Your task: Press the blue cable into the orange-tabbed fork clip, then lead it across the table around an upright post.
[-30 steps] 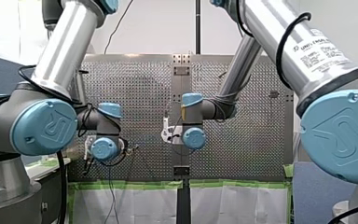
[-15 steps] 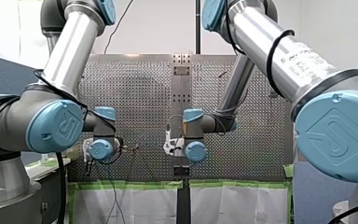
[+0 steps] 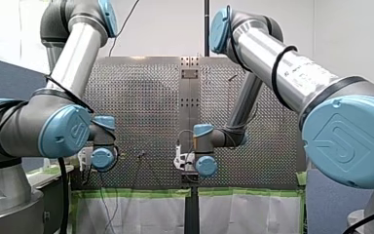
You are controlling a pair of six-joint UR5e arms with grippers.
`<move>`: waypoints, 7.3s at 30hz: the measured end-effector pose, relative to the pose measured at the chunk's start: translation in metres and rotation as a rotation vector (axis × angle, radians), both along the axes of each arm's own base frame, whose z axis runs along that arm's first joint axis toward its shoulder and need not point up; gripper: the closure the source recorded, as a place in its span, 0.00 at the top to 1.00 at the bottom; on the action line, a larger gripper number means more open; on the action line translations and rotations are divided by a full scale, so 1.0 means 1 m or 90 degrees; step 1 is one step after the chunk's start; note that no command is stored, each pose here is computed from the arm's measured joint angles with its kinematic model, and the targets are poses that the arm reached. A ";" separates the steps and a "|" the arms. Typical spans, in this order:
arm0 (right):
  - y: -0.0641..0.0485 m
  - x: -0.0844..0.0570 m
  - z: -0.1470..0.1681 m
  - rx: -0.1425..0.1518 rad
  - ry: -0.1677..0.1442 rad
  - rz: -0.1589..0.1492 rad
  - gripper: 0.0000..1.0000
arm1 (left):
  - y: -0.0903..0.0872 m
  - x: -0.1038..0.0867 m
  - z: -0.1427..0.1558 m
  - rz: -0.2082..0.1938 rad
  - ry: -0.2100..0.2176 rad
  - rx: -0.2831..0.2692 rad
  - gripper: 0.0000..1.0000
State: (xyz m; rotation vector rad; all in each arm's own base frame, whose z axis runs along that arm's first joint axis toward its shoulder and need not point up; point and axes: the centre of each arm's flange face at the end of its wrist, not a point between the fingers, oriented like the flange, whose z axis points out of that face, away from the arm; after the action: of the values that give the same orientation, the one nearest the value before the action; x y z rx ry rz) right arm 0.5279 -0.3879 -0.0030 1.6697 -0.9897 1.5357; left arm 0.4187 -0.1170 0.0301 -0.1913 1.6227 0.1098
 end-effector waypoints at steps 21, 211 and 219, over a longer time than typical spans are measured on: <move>-0.038 0.005 0.018 -0.017 0.012 -0.004 0.00 | -0.010 0.056 -0.061 -0.020 0.025 -0.046 0.00; -0.102 -0.009 0.009 0.005 0.050 -0.042 0.00 | -0.053 0.005 0.048 -0.191 0.036 -0.139 0.98; -0.102 -0.009 0.009 0.005 0.050 -0.042 0.00 | -0.047 0.006 0.031 -0.149 0.056 -0.106 0.98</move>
State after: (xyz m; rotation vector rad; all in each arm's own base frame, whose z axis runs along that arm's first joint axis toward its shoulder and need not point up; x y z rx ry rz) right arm 0.5190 -0.4901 0.0057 1.6731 -1.0005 1.4141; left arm 0.4248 -0.1644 0.0615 -0.1250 1.7314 -0.1991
